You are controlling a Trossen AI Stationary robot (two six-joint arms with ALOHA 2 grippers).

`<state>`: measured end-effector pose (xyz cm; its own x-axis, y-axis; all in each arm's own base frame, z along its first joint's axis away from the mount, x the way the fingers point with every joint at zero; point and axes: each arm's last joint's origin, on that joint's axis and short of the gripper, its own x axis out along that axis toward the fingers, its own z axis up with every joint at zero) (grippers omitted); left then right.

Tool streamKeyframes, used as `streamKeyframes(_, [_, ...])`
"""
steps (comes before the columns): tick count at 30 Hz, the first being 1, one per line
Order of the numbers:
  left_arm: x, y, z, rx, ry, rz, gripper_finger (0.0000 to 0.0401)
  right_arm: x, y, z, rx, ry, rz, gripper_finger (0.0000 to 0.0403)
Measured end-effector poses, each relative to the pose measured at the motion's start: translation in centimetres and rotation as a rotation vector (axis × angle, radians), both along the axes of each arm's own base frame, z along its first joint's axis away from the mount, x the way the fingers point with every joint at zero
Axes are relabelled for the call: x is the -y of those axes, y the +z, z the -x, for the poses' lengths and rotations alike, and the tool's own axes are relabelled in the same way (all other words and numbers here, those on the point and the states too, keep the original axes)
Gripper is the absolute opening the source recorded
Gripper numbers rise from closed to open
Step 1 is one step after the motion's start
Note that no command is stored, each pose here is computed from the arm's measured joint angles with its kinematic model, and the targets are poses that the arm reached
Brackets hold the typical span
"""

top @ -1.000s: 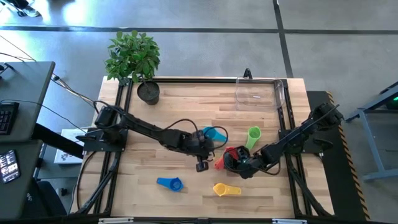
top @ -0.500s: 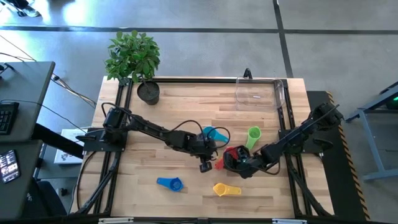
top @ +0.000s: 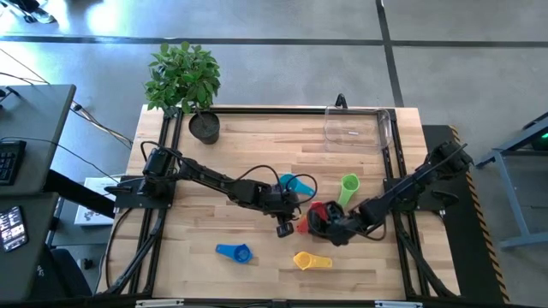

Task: Nest measuring cups in basket
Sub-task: Stack the red measuring cup on top of the orange measuring cup

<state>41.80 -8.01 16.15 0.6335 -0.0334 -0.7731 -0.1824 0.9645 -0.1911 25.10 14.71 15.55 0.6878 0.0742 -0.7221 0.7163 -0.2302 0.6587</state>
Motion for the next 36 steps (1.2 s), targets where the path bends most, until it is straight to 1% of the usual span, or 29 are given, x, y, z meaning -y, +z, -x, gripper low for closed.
streamKeyframes(6, [0.0, -0.2, -0.1, 0.005, -0.011, -0.009, 0.0074, -0.6, -0.1, 0.5, -0.024, 0.015, -0.015, 0.0071])
streamKeyframes(13, [0.1, -1.3, -0.3, -0.013, -0.007, -0.007, 0.0074, 0.2, -0.2, 0.3, -0.039, -0.013, -0.001, 0.0071])
streamKeyframes(15, [0.1, -1.4, -0.7, 0.012, -0.005, -0.002, 0.0074, 0.3, -0.3, 0.2, -0.044, -0.017, 0.002, 0.0071])
streamKeyframes(17, [0.1, -1.6, -0.5, -0.005, -0.006, -0.005, 0.0074, 0.3, -0.3, 0.2, -0.045, -0.018, 0.003, 0.0071])
streamKeyframes(21, [0.0, -2.1, -0.8, 0.004, -0.004, -0.002, 0.0074, 0.5, -0.3, 0.2, -0.055, -0.020, 0.005, 0.0071])
streamKeyframes(29, [0.0, -1.7, -1.2, 0.055, -0.009, 0.017, 0.0074, 1.3, -0.4, -0.2, -0.059, -0.038, 0.015, 0.0071])
streamKeyframes(36, [0.1, -1.8, -1.1, 0.044, -0.032, 0.041, 0.0074, 2.1, -0.4, -0.6, -0.066, -0.037, 0.021, 0.0071])
